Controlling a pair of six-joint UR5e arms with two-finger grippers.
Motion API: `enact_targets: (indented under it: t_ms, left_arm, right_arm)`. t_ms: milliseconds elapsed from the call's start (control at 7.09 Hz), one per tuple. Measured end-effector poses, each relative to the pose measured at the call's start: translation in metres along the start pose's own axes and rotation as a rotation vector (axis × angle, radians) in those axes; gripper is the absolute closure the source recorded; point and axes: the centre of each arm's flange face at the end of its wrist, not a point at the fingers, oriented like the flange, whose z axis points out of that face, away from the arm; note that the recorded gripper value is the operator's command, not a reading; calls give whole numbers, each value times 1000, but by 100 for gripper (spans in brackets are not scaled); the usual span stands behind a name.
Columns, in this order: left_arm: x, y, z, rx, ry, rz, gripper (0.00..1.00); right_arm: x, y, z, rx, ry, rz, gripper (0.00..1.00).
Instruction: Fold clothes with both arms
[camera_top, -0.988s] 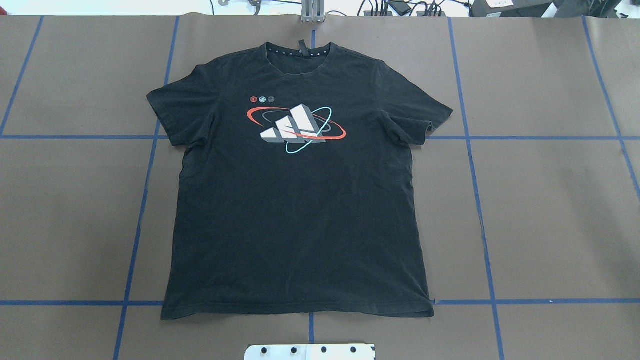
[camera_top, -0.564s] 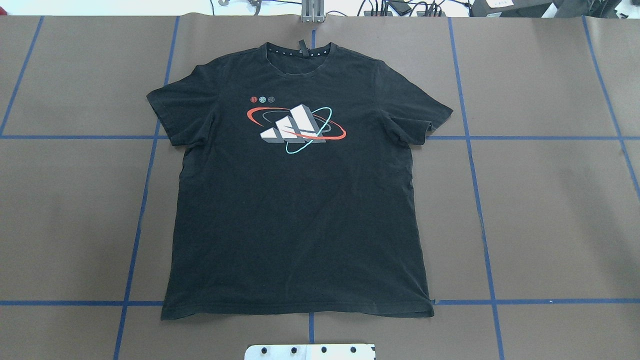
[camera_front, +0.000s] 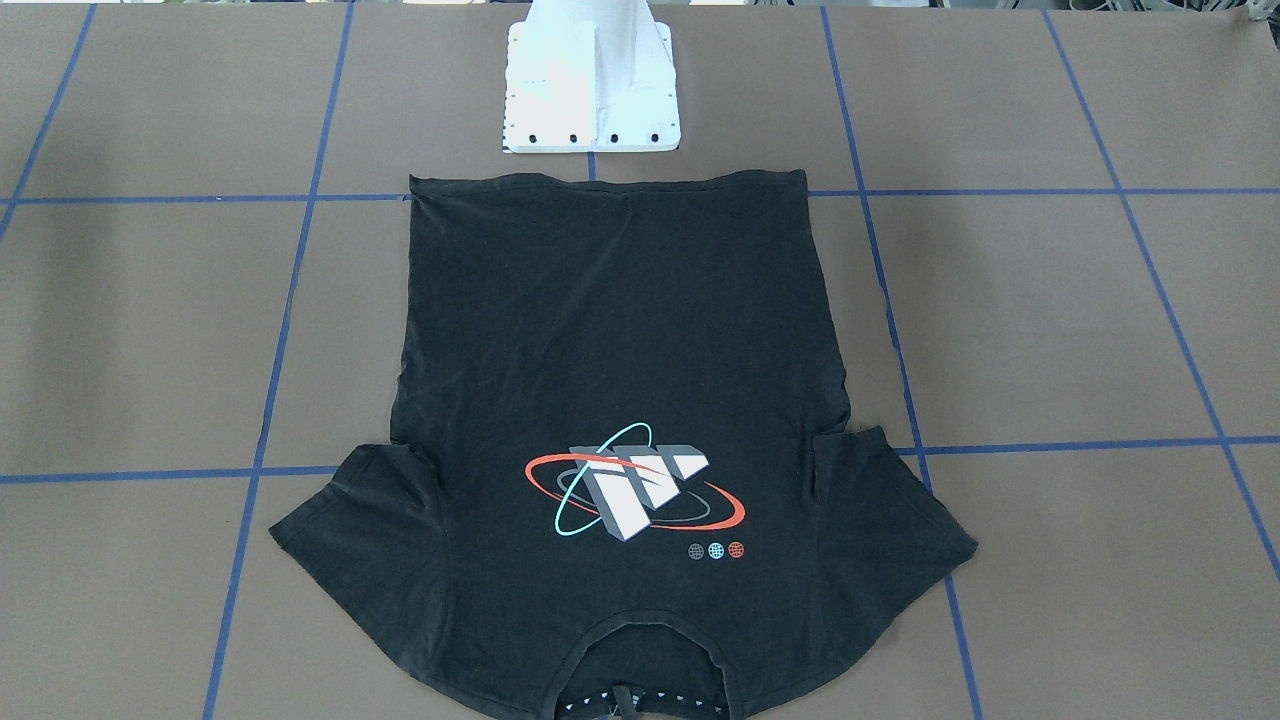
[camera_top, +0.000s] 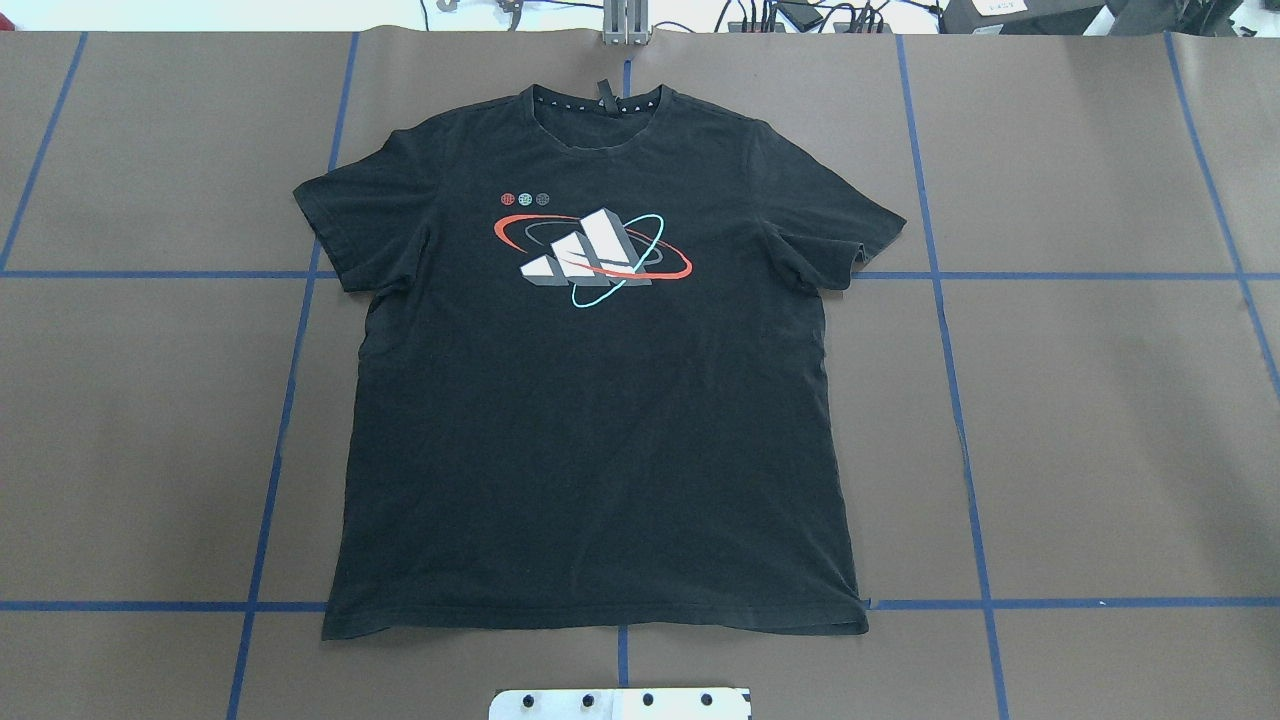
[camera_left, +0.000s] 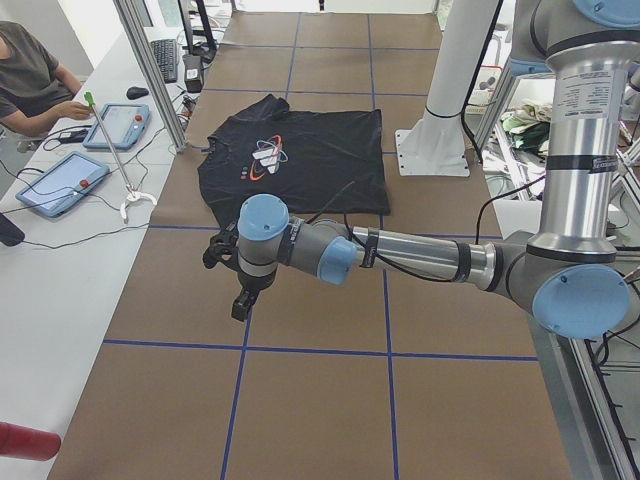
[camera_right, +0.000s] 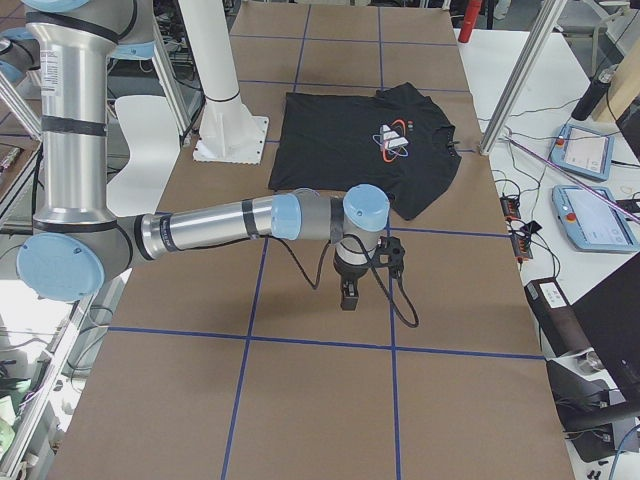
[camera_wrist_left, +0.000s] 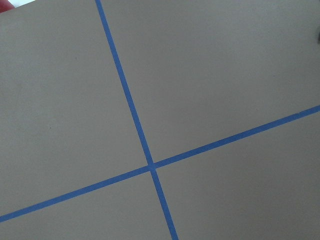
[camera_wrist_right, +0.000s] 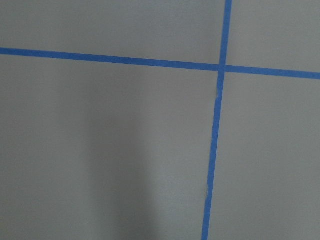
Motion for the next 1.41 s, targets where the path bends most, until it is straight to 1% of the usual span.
enact_targets:
  t_ms: [141, 282, 423, 564, 706, 847, 988, 1129, 1411]
  left_arm:
    - [5, -2, -5, 11, 1, 12, 0]
    - [11, -4, -10, 23, 3, 25, 0]
    - [17, -7, -16, 37, 17, 38, 0]
    - [22, -8, -18, 46, 45, 46, 0]
    - [25, -9, -20, 53, 61, 55, 0]
    - [27, -9, -20, 64, 77, 67, 0]
    - [29, -9, -19, 76, 98, 78, 0]
    - [30, -9, -19, 83, 113, 86, 0]
    - [28, -10, -16, 99, 121, 103, 0]
  right_arm:
    - [-11, -4, 4, 13, -15, -29, 0]
    - [-21, -10, 7, 33, -23, -38, 0]
    - [-37, -24, 12, 74, -35, -39, 0]
    - [-65, -49, 22, 114, -60, -12, 0]
    - [-100, -79, 32, 140, -91, 15, 1]
    - [-135, -112, 39, 150, -118, 26, 2]
    - [-166, -143, 44, 148, -135, 33, 4]
    - [-203, -173, 47, 141, -152, 39, 4]
    - [-264, -215, 63, 110, -165, 23, 8]
